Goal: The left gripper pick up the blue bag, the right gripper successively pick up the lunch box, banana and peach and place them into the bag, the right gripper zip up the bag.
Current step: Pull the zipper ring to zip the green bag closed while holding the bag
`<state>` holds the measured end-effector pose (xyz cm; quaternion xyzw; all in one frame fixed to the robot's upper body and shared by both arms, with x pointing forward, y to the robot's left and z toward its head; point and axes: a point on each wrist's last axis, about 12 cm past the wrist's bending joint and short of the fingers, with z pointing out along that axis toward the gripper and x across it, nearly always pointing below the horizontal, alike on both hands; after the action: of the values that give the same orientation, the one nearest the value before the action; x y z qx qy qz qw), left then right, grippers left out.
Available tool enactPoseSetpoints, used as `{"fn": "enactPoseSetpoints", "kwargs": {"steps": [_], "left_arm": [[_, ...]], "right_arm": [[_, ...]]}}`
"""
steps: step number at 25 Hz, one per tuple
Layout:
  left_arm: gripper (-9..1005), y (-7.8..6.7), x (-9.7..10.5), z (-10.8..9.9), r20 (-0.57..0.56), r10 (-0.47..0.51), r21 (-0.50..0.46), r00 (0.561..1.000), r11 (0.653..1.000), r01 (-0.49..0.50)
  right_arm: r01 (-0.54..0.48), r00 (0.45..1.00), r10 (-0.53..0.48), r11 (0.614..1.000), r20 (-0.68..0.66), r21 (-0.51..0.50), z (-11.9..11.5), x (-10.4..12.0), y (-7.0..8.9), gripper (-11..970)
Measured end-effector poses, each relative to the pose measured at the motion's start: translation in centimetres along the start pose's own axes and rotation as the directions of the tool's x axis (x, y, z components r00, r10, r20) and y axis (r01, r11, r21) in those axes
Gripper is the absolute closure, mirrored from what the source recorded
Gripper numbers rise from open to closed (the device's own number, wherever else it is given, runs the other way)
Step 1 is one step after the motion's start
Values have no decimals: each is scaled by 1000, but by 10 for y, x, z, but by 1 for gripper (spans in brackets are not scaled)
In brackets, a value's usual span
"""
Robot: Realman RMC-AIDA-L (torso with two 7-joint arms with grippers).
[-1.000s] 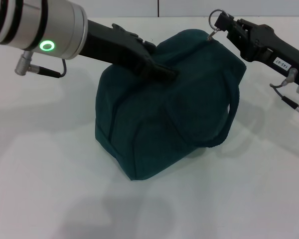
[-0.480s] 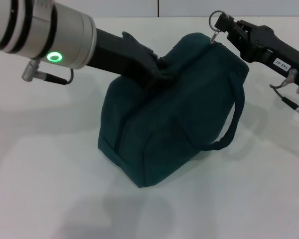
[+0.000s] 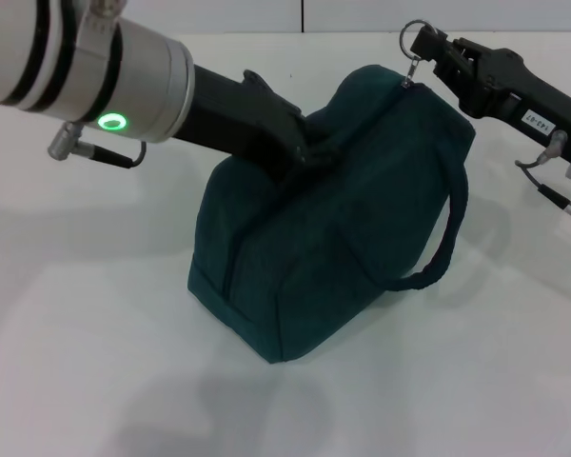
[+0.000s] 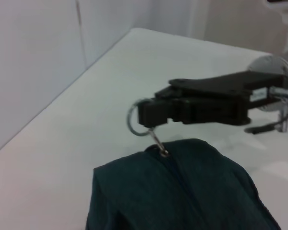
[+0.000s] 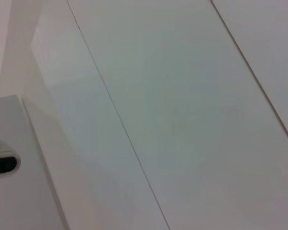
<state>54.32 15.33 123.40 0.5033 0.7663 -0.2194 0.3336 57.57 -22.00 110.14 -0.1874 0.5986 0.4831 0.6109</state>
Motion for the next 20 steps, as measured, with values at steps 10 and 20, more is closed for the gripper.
{"fn": "enactPoseSetpoints", "kwargs": {"steps": [10,20], "left_arm": [[941,-3,1,2,2,35,8,999,999,-35],[957,-6,0,2,21,32,30,999,999,-33]], "right_arm": [[-3,1000,3,1000,0,3,-1,1,0,908],[-7,1000,7,1000,4,17,-3,1,-1,893]]}}
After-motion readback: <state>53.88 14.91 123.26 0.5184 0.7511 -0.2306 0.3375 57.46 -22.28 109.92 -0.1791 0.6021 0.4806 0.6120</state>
